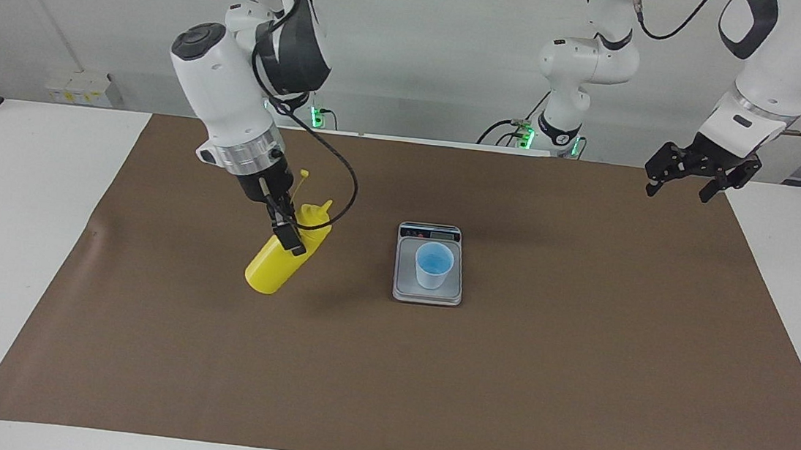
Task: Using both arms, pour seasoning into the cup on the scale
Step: 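Turn the bottle upright and carry it back beside the scale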
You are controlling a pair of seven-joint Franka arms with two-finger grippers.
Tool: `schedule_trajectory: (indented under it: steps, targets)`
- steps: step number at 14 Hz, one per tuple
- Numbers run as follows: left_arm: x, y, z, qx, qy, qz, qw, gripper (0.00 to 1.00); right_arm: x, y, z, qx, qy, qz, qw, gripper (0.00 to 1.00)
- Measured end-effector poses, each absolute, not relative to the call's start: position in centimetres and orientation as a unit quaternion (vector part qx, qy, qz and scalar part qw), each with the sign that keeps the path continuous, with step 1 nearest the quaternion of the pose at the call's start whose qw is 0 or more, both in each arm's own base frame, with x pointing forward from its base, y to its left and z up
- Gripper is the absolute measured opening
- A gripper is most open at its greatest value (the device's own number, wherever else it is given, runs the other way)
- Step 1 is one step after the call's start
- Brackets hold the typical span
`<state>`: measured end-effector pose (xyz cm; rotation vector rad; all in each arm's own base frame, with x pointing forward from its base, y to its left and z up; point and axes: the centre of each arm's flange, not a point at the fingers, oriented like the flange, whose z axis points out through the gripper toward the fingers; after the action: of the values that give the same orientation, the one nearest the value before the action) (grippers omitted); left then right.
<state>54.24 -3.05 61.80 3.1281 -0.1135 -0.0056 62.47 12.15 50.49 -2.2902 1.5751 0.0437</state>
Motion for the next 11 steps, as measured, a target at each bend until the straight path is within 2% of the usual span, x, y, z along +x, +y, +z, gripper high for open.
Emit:
schedule_trajectory:
  steps: [7, 11]
  targets:
    - [54.2, -3.0, 61.8, 0.999, -0.036, -0.002, 0.006, 1.00, 61.0, 7.8, 43.7, -0.786, 0.592, 0.074, 0.159, 0.52]
    - [54.2, -3.0, 61.8, 0.999, -0.036, -0.002, 0.006, 1.00, 60.5, 5.2, 39.7, -0.781, 0.590, 0.100, 0.178, 0.52]
